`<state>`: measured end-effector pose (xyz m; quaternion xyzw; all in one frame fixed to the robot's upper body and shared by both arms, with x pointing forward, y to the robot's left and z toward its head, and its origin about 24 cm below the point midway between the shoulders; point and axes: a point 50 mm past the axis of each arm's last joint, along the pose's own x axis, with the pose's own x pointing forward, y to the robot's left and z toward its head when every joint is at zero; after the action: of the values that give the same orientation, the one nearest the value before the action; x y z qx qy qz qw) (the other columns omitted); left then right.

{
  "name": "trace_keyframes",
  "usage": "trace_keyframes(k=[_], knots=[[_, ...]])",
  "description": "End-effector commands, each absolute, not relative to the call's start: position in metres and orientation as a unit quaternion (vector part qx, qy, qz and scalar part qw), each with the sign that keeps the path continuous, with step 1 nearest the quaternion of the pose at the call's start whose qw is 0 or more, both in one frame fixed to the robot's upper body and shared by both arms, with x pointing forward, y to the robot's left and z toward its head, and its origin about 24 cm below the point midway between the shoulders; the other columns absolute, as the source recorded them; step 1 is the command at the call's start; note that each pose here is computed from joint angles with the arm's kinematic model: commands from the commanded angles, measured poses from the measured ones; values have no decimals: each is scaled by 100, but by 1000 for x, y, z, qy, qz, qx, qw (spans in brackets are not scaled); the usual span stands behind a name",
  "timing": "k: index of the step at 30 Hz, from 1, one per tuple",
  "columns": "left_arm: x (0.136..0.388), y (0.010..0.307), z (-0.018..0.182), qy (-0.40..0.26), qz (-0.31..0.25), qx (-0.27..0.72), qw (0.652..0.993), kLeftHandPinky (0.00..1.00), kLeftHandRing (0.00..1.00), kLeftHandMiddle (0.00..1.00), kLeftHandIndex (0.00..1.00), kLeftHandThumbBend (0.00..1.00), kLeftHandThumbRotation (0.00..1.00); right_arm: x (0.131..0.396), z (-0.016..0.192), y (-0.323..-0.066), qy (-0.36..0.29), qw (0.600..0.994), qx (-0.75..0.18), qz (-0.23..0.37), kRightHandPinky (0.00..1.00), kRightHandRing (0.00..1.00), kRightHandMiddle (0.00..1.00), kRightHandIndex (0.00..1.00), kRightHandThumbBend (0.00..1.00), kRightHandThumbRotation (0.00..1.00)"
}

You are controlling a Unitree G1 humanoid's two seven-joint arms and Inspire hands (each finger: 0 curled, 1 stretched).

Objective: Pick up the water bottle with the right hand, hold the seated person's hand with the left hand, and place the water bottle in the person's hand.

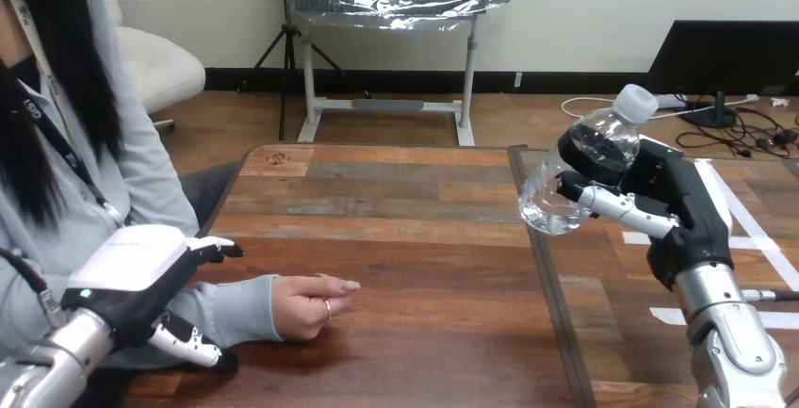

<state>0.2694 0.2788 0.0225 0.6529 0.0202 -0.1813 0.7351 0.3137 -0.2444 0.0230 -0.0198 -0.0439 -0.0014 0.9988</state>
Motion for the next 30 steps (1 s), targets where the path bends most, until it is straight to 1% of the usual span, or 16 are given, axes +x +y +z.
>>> trace_keyframes(k=[1, 3, 6, 9, 15, 19, 30], knots=[[289, 278, 43, 3, -173, 674, 718, 76, 78, 79, 80, 100, 35, 323, 51, -246, -113, 993, -17, -8, 27, 33, 42, 46, 69, 0], [290, 278, 42, 9, -177, 672, 719, 75, 77, 78, 80, 100, 36, 322, 51, -247, -114, 993, -15, -9, 27, 33, 42, 46, 69, 0], [291, 278, 41, 15, -182, 668, 721, 72, 75, 77, 78, 100, 35, 321, 51, -248, -116, 993, -13, -10, 27, 33, 43, 46, 69, 0], [291, 277, 40, 19, -186, 668, 720, 66, 71, 74, 76, 100, 35, 320, 52, -248, -118, 993, -13, -10, 27, 33, 43, 46, 69, 0], [292, 275, 39, 23, -191, 667, 720, 61, 66, 70, 73, 100, 33, 318, 53, -249, -125, 992, -19, -10, 26, 33, 43, 46, 69, 0], [291, 274, 38, 23, -194, 663, 723, 56, 61, 65, 68, 100, 31, 317, 54, -249, -128, 992, -16, -8, 26, 33, 43, 46, 69, 0], [289, 271, 36, 18, -202, 650, 732, 45, 50, 55, 57, 100, 24, 314, 54, -249, -132, 991, -13, -4, 26, 33, 43, 46, 68, 0]])
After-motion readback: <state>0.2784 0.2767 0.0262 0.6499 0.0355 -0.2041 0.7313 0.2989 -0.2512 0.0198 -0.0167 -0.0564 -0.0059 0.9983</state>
